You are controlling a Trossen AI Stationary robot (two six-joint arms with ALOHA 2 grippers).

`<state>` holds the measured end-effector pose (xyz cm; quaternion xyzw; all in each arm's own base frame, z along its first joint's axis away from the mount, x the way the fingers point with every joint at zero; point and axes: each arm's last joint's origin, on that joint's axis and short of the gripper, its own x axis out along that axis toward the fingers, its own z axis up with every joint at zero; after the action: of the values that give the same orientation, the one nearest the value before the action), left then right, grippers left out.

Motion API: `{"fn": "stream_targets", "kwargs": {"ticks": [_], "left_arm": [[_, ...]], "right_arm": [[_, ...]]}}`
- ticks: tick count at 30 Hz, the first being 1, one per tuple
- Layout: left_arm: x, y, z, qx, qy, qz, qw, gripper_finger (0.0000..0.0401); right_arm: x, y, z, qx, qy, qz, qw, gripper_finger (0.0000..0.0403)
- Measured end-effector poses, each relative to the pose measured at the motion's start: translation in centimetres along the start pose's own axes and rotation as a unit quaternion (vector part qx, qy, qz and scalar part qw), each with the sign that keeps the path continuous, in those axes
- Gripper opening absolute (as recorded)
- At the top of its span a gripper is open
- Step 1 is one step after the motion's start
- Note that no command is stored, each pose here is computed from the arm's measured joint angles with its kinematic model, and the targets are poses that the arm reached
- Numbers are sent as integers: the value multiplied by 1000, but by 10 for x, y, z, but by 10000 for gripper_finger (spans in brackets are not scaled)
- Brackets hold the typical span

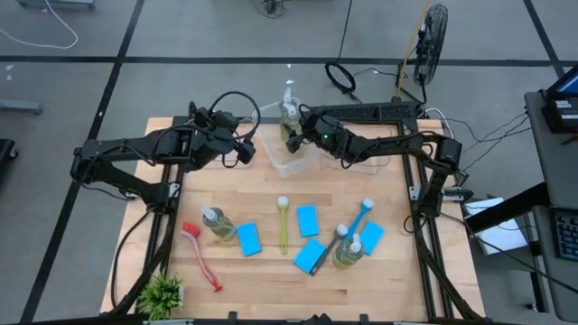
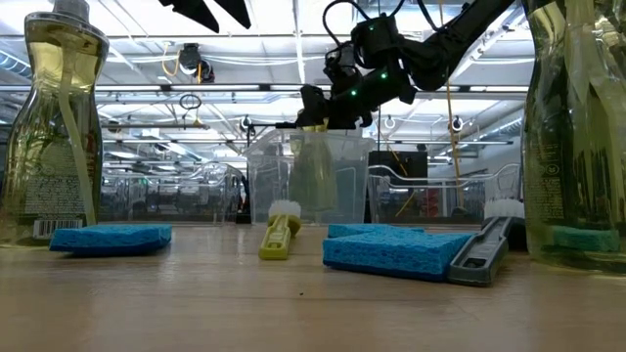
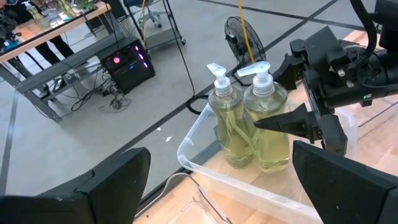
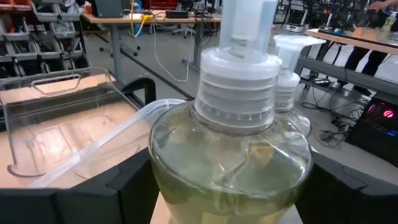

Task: Pick & Place Kitchen Sink Supplies
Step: Put the liquid dishwashing soap into the middle transparent bin

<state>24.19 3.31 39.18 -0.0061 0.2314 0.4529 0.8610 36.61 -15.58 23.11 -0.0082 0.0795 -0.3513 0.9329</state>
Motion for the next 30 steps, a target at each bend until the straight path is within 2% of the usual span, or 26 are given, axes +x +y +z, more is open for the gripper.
{"fn": "stream_targets", "kwargs": {"ticks": [18, 23, 30], "left_arm": [[0, 0, 0, 9, 0, 0, 1000, 392], [0, -1, 0, 10, 3, -8, 1000, 392], [0, -1, 0, 11, 3, -11, 1000, 392]], "right_arm": [[0, 0, 3, -63, -6, 0, 998, 326], [-1, 0, 1, -77, 2, 2, 997, 314], [-1, 0, 1, -87, 7, 3, 996, 276]]}}
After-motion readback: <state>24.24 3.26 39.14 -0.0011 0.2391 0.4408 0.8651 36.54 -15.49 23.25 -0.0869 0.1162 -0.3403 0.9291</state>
